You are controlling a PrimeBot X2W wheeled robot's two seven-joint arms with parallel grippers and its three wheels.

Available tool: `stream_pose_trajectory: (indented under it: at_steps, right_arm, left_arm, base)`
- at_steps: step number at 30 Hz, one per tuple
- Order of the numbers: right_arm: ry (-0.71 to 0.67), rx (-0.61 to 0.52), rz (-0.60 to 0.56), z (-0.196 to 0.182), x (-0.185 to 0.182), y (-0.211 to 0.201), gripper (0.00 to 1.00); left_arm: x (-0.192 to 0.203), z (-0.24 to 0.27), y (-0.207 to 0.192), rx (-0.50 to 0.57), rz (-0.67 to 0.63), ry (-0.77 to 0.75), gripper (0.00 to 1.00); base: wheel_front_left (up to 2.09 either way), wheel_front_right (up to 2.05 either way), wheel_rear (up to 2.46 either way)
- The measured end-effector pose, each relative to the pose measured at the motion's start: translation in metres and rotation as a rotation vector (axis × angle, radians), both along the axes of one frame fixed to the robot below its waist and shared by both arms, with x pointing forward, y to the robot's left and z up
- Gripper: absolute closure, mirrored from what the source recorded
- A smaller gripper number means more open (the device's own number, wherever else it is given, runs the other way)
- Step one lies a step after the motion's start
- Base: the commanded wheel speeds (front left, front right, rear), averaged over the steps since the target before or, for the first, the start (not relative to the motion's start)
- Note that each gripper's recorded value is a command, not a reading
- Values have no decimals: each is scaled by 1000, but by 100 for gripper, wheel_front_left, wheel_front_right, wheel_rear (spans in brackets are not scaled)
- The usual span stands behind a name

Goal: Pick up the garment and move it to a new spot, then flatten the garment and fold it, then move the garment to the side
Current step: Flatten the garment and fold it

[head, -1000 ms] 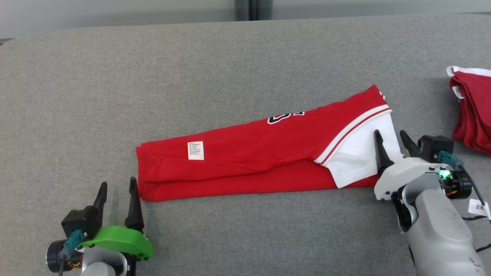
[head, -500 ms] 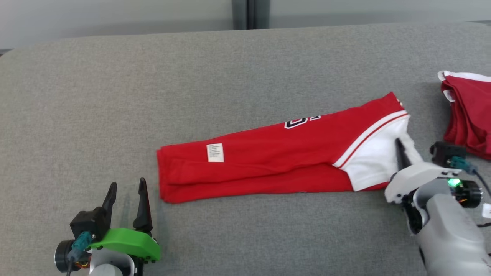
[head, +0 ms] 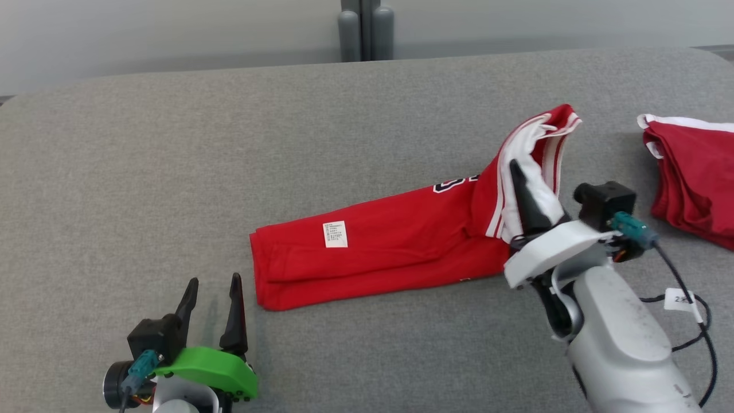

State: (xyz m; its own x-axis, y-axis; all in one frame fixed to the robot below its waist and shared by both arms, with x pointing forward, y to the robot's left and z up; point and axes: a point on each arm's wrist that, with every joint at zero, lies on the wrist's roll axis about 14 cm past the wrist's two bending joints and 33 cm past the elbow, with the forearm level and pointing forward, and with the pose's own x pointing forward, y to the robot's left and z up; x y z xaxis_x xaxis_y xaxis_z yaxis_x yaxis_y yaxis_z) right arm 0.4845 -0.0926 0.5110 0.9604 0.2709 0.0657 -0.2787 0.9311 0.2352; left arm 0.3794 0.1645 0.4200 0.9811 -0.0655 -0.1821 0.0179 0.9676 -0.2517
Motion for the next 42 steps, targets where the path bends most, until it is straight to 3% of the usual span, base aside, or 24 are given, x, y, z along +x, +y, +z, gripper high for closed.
stream_pose_trajectory:
  at_steps: [7, 14, 15, 16, 18, 24, 31, 37, 42]
  right_arm:
    - [52, 118, 340, -1, -34, 115, 100]
    - [117, 108, 617, -7, -67, 198, 100]
    - [132, 114, 676, -7, -77, 215, 62]
    - [139, 129, 695, -5, -80, 221, 0]
    - [127, 147, 706, 4, -79, 226, 0]
    - [93, 132, 575, 9, -48, 194, 0]
    - [74, -5, 254, -17, -11, 91, 0]
    - [98, -56, 38, -38, -20, 12, 0]
    - [125, -91, -70, -50, -37, -30, 0]
  left_arm:
    - [-13, 2, 11, 12, 34, 0, 0]
    - [-30, 3, 32, 36, 97, 5, 0]
    - [-34, 2, 37, 40, 115, 11, 0]
    - [-36, 2, 39, 41, 122, 12, 0]
    - [-38, 2, 42, 44, 134, 13, 0]
    - [-32, 7, 39, 44, 126, -4, 0]
    - [-17, 12, 24, 68, 66, -26, 0]
    - [-4, 18, 7, 118, -11, -56, 0]
    - [-3, 17, -5, 155, -61, -60, 0]
  base:
    - [0, 0, 0]
    - [0, 0, 0]
    - [0, 0, 0]
    - [0, 0, 0]
    - [0, 0, 0]
    - [0, 0, 0]
    - [0, 0, 0]
    - [0, 0, 0]
    - [0, 0, 0]
